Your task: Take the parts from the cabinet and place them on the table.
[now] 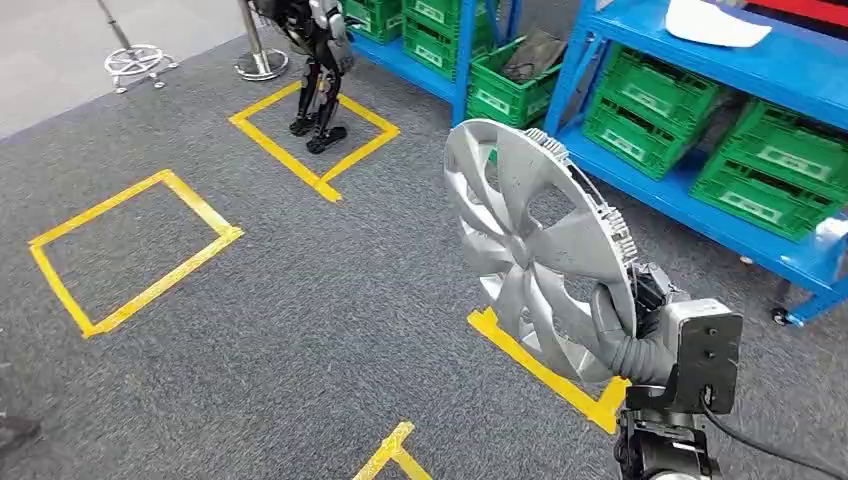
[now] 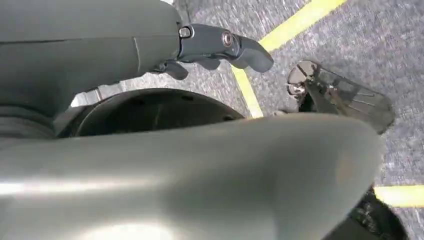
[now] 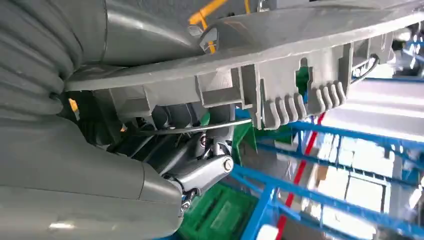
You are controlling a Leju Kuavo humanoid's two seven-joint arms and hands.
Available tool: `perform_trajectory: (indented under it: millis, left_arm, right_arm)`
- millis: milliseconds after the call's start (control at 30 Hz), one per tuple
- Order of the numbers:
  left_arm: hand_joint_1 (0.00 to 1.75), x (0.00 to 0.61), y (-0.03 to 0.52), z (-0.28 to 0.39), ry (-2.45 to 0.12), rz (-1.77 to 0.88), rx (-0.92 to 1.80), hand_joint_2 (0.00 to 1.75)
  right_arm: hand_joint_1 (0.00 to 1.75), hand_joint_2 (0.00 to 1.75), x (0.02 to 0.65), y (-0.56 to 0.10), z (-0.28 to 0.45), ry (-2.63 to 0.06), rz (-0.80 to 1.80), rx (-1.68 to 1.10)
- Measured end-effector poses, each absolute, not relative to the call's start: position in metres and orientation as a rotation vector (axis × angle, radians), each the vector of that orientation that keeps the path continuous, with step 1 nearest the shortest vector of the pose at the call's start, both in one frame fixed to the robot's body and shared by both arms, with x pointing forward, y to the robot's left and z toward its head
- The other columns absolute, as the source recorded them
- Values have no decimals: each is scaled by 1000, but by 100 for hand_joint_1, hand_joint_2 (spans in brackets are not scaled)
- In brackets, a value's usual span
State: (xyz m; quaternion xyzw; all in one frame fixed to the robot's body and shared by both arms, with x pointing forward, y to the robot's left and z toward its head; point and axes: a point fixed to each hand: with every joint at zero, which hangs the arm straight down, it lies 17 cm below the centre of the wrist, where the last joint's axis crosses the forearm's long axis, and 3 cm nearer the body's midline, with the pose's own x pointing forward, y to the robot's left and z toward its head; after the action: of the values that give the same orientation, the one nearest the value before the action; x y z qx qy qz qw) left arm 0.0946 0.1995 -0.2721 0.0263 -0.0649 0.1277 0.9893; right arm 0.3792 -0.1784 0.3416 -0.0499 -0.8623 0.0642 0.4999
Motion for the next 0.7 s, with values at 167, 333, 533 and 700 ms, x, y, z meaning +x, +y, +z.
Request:
perform_trajectory:
  millis: [167, 333, 533, 700]
  left_arm:
    - [0, 100, 201, -272, -140, 233, 56, 0]
    - [0, 96, 204, -273, -134, 212, 63, 0]
    - [0, 92, 206, -273, -128, 145, 78, 0]
    - [0, 91, 203, -273, -121, 110, 76, 0]
  right_arm:
    - [175, 175, 382, -183, 347, -2098, 154, -135]
    - [175, 175, 383, -185, 349, -2102, 156, -144]
    - [175, 175, 387, -187, 345, -2084, 160, -152]
    - [175, 175, 389, -188, 355, -2108, 160, -154]
